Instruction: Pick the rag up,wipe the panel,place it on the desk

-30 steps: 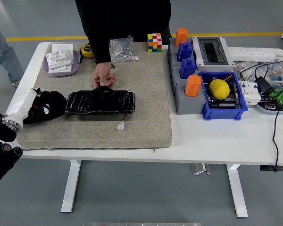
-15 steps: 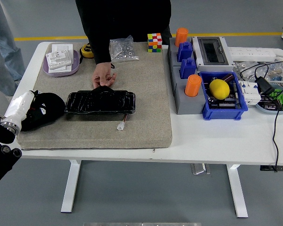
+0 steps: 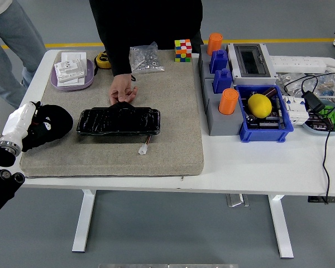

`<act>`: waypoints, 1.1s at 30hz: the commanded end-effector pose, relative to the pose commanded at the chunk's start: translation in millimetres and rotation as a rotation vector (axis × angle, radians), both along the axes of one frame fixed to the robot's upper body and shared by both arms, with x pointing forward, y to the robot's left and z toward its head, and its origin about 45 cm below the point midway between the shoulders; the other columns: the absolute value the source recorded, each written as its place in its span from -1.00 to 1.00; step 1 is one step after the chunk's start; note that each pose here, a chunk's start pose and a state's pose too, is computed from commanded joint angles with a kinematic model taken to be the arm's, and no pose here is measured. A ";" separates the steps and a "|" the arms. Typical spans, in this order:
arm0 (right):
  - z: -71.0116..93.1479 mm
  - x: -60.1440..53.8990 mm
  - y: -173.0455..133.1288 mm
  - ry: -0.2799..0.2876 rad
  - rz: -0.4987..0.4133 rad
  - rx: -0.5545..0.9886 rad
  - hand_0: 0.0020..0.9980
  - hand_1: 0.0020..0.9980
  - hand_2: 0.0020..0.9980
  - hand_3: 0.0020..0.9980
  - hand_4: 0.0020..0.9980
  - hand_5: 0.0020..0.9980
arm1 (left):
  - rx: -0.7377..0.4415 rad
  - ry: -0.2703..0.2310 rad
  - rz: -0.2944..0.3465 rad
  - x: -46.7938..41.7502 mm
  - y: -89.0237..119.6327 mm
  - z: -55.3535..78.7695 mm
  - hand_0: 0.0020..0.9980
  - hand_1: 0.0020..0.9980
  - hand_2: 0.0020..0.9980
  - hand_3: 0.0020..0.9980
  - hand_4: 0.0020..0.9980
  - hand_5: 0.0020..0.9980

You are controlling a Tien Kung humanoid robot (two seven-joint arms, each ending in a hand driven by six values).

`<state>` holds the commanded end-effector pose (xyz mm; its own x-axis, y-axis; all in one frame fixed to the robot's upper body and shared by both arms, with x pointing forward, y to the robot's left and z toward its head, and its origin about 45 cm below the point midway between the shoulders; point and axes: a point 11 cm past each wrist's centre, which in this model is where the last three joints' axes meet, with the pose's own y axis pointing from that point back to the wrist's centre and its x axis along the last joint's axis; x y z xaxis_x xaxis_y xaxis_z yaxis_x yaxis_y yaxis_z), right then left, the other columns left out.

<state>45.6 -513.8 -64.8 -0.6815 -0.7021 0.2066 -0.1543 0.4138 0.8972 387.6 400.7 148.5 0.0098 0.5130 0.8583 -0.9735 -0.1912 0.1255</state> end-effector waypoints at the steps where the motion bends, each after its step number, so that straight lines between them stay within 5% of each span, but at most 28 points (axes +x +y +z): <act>1: 0.0 0.1 0.0 0.000 0.001 0.000 0.43 0.06 0.33 0.21 1.00 0.28 | -0.005 -0.007 0.011 0.1 1.2 1.1 -0.29 -0.57 0.21 -0.06 -1.00 -1.00; 2: 0.0 0.1 0.0 0.000 0.000 0.000 0.43 0.06 0.33 0.21 1.00 0.27 | -0.012 -0.011 0.021 0.1 2.2 1.6 -0.31 -0.67 0.06 -0.14 -1.00 -1.00; 10: -0.8 -0.4 1.1 0.001 0.003 0.004 0.43 0.06 0.33 0.21 1.00 0.28 | -0.073 -0.040 0.076 0.9 3.6 6.4 -0.33 -0.74 0.05 -0.17 -1.00 -1.00; 20: -1.2 -2.2 1.3 0.001 0.000 0.008 0.43 0.06 0.33 0.21 1.00 0.28 | -0.083 -0.088 0.013 9.2 -23.8 24.8 -0.32 -0.73 0.05 -0.33 -1.00 -1.00; 21: -1.3 -2.4 1.5 0.001 -0.001 0.009 0.43 0.06 0.33 0.21 1.00 0.29 | -0.090 -0.100 0.014 10.7 -26.0 26.8 -0.35 -0.74 0.02 -0.56 -1.00 -1.00; 33: -1.5 -3.0 1.5 0.000 -0.003 0.010 0.43 0.06 0.33 0.21 1.00 0.30 | -0.106 -0.122 0.017 16.7 -33.3 32.4 -0.38 -0.76 -0.04 -0.66 -1.00 -1.00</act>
